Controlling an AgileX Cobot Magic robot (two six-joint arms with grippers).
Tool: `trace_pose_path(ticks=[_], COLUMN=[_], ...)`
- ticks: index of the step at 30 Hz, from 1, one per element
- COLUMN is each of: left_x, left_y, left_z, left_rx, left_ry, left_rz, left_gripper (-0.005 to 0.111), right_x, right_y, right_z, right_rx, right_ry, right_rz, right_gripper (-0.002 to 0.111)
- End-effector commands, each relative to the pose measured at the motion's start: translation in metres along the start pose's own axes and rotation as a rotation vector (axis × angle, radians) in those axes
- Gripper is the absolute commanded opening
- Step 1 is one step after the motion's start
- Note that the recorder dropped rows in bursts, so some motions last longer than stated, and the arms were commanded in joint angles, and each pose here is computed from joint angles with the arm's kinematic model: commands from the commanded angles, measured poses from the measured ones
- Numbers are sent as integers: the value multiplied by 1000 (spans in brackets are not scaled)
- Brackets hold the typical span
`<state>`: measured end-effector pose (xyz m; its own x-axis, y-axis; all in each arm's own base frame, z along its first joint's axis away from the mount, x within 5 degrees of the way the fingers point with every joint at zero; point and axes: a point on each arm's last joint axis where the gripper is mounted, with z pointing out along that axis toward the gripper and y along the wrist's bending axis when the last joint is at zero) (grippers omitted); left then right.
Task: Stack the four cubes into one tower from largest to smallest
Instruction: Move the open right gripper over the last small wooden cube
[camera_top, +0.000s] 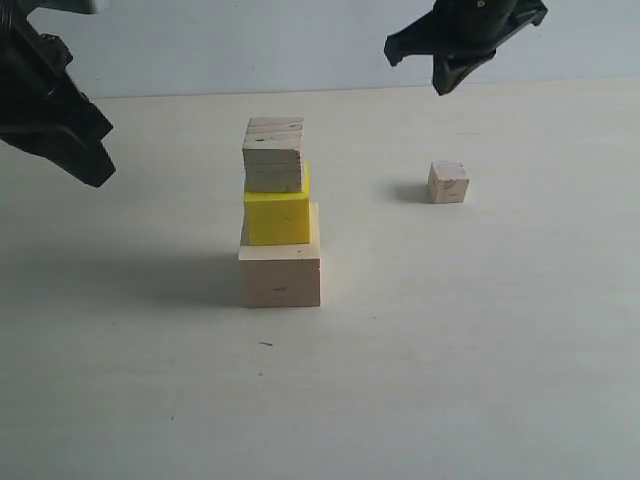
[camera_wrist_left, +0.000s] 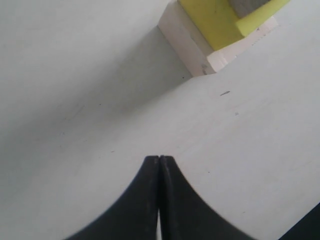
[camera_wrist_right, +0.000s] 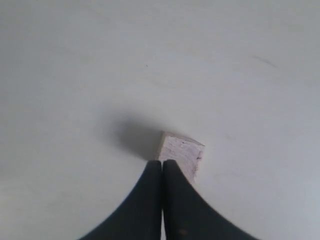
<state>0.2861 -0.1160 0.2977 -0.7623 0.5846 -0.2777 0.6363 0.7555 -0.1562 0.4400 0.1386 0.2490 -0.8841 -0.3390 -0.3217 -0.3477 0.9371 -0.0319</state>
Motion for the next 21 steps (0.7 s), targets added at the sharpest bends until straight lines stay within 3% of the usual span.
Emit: trace_pose_path(ticks=[1, 8, 10, 14, 21], left_x=[0, -1, -1, -1, -2], left_y=[-3, -2, -2, -2, -2], left_z=[-4, -4, -4, -4, -4], left_rx=[6, 3, 3, 2, 1], left_ry=[-21, -28, -28, -30, -34], left_rz=[4, 4, 4, 4, 4], left_gripper=[0, 0, 0, 0, 0], right_x=[1, 6, 6, 7, 13], right_y=[-2, -3, -6, -13, -12], right_z=[29, 48, 48, 51, 75], right_rx=[17, 29, 69, 146, 130], right_ry=[39, 103, 102, 110, 177], right_rz=[12, 56, 81, 124, 166], right_gripper=[12, 52, 58, 59, 59])
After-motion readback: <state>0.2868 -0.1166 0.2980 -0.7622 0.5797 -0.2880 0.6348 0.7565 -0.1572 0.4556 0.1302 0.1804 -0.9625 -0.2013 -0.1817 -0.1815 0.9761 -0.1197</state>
